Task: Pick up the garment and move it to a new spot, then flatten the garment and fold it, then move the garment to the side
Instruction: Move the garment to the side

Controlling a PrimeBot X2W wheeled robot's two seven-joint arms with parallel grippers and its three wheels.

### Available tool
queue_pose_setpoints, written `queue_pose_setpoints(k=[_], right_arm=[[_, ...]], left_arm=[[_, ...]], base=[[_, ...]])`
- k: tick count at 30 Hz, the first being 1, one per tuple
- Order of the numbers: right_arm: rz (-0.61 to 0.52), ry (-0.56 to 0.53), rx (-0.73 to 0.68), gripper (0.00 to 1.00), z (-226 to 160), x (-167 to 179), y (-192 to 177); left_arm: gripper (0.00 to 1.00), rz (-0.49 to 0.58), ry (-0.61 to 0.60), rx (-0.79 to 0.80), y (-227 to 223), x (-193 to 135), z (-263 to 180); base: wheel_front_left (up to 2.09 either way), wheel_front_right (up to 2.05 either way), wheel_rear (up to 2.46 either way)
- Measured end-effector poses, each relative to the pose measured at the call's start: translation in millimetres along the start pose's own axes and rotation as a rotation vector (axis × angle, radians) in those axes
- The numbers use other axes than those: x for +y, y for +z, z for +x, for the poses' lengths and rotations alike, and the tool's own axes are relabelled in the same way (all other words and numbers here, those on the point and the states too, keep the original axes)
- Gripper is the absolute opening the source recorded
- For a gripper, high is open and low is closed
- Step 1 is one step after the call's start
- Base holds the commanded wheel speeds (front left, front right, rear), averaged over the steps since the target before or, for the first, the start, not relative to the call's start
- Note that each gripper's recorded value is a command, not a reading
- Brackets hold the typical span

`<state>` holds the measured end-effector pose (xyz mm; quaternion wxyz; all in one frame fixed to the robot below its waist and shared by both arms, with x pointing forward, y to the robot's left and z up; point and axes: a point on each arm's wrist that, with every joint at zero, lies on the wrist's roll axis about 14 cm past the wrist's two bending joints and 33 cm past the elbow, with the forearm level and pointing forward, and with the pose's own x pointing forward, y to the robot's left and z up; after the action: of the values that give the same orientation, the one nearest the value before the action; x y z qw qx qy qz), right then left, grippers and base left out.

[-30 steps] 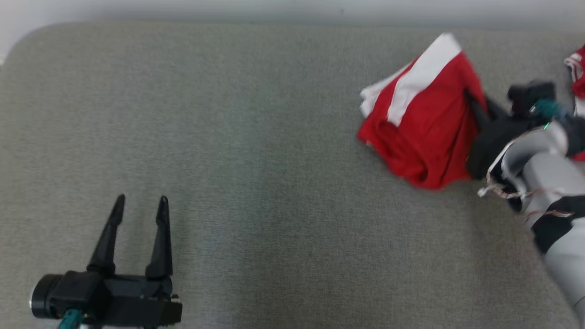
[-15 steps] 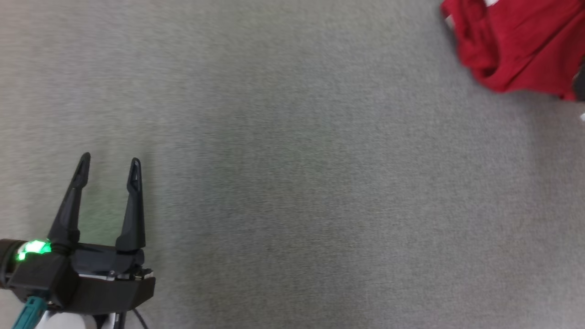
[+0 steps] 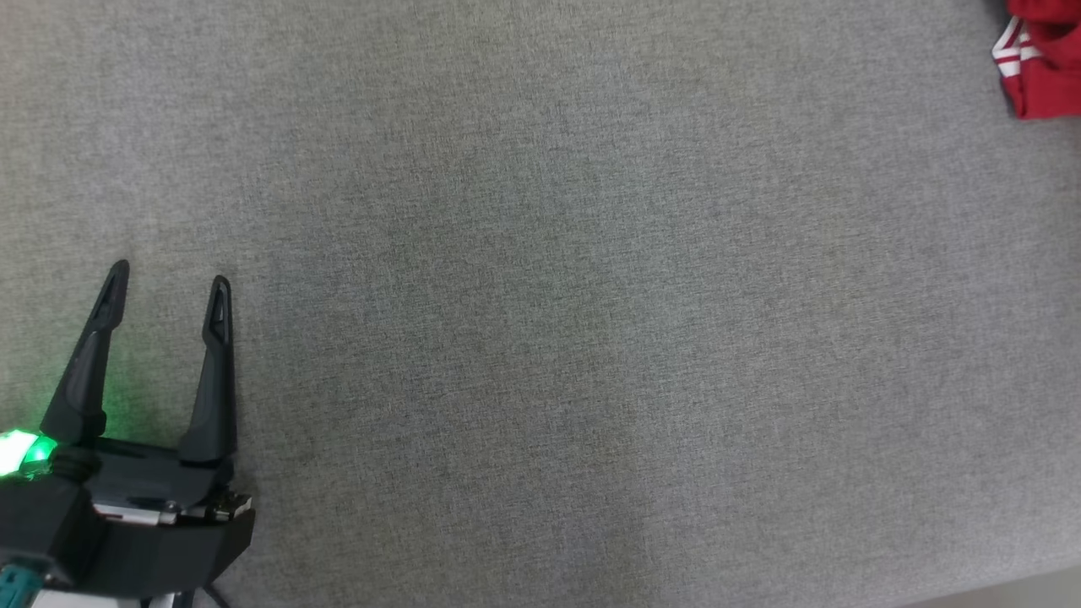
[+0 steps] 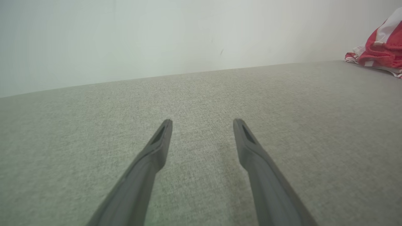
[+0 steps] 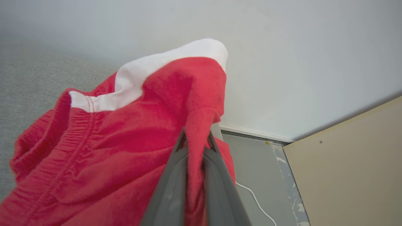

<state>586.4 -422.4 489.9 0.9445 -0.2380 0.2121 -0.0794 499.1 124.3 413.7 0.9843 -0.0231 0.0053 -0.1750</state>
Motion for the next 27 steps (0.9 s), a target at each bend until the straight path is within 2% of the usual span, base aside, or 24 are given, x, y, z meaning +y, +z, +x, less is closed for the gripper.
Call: queue_pose_setpoints(k=[8,12,16,17,18,19,23,27], right_arm=[[-0.088,-0.073,0.1,0.0,3.0,-32.8,-23.3],[-0.095,-0.107,0.133,0.0,4.9,-42.4,-36.5],[-0.054,-0.148,0.143,0.0,7.1,-51.5,-43.1],[-0.045,-0.15,0.142,0.27,8.4,-50.3,-43.8],[-0.044,-0.148,0.139,0.49,9.7,-48.4,-44.5],[-0.035,-0.15,0.132,1.0,10.6,-47.1,-44.4],[-0.033,-0.155,0.102,1.0,10.7,-46.1,-38.2],[0.006,-0.151,-0.02,1.0,10.4,-41.6,-5.8]], left_arm=[[1.0,-0.003,0.003,0.013,-9.2,3.3,0.4],[1.0,-0.004,0.006,0.013,-11.7,4.8,1.8],[1.0,-0.001,0.014,0.018,-14.0,8.0,1.3],[1.0,0.001,0.017,0.021,-15.1,9.1,0.9],[1.0,0.002,0.019,0.023,-16.0,9.9,0.6],[1.0,0.002,0.02,0.023,-16.3,10.3,0.6],[1.0,0.001,0.024,0.028,-16.6,10.6,-0.3],[1.0,-0.002,0.035,0.023,-10.5,10.0,-2.3]], base=[[0.0,0.0,0.0],[0.0,0.0,0.0],[0.0,0.0,0.0],[0.0,0.0,0.0],[0.0,0.0,0.0],[0.0,0.0,0.0],[0.0,0.0,0.0],[0.0,0.0,0.0]])
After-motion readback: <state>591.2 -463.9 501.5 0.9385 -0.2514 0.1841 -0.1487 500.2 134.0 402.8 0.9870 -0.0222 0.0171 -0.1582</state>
